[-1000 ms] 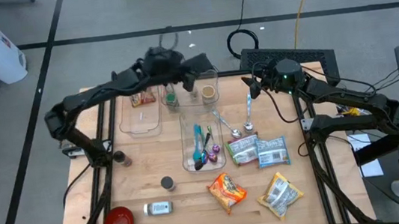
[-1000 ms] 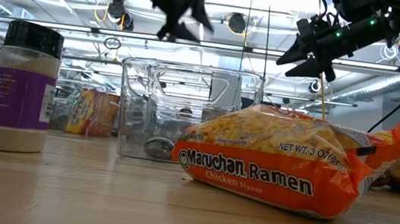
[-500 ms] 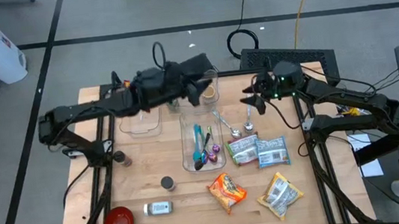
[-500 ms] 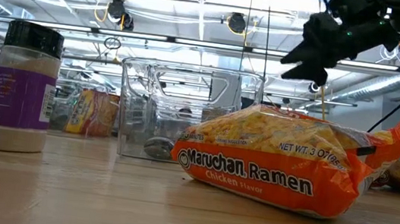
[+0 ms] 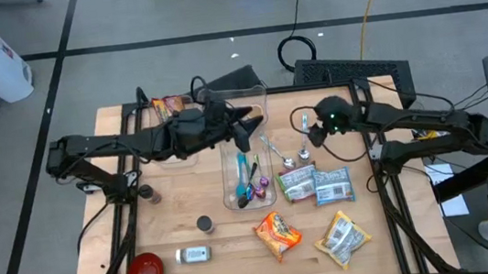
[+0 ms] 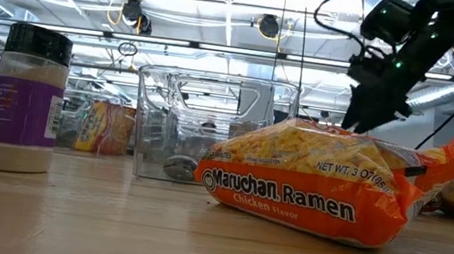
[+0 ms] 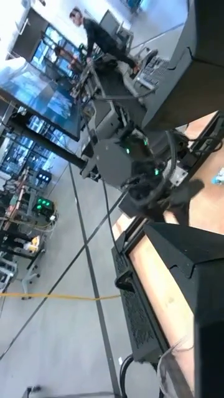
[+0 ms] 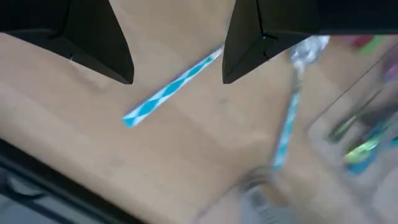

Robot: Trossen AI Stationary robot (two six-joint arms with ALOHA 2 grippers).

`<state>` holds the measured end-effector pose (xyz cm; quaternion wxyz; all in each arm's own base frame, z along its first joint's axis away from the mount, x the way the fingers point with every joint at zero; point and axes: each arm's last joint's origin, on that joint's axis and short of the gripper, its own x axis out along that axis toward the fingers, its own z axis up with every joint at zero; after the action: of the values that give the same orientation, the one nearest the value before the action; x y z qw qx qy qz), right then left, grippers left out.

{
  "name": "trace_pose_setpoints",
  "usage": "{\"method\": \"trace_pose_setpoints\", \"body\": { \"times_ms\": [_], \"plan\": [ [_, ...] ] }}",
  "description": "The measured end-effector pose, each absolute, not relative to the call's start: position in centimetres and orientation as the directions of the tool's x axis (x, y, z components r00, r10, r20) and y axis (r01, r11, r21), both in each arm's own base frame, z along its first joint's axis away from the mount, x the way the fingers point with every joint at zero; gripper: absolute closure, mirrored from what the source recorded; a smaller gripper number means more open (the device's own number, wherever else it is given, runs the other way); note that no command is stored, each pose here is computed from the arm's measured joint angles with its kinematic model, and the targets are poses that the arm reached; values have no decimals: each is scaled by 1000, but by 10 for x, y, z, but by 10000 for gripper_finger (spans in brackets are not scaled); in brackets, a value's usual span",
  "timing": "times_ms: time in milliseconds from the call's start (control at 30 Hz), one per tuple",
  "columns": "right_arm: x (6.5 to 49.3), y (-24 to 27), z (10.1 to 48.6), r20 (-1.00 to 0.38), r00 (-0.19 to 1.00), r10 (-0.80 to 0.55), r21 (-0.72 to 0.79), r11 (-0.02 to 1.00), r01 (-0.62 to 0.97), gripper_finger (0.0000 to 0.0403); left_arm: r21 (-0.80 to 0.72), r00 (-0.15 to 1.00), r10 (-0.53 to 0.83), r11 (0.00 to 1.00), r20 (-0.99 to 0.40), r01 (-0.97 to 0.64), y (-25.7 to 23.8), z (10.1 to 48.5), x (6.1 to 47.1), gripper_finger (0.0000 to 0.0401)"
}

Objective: Pick & Place Food Item
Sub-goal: Put the right white blue spoon into the bottom right transparent bin

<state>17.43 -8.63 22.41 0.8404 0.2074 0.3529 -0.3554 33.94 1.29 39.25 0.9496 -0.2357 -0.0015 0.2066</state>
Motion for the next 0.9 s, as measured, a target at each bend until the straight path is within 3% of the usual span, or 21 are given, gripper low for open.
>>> {"method": "trace_pose_setpoints", "body": {
  "times_ms": [167, 600, 900],
  "plan": [
    [190, -86, 210, -766, 466, -444, 159, 570, 806, 165, -436, 925, 367, 820, -96, -371, 12, 392, 340, 146],
    [209, -89, 172, -850, 312, -425, 187, 310, 932, 165, -389, 986, 79, 912, -149, -132, -4, 398, 327, 146],
    [220, -93, 149, -873, 266, -409, 206, 186, 961, 165, -312, 980, 50, 944, -193, -110, -11, 403, 311, 146]
  ]
}}
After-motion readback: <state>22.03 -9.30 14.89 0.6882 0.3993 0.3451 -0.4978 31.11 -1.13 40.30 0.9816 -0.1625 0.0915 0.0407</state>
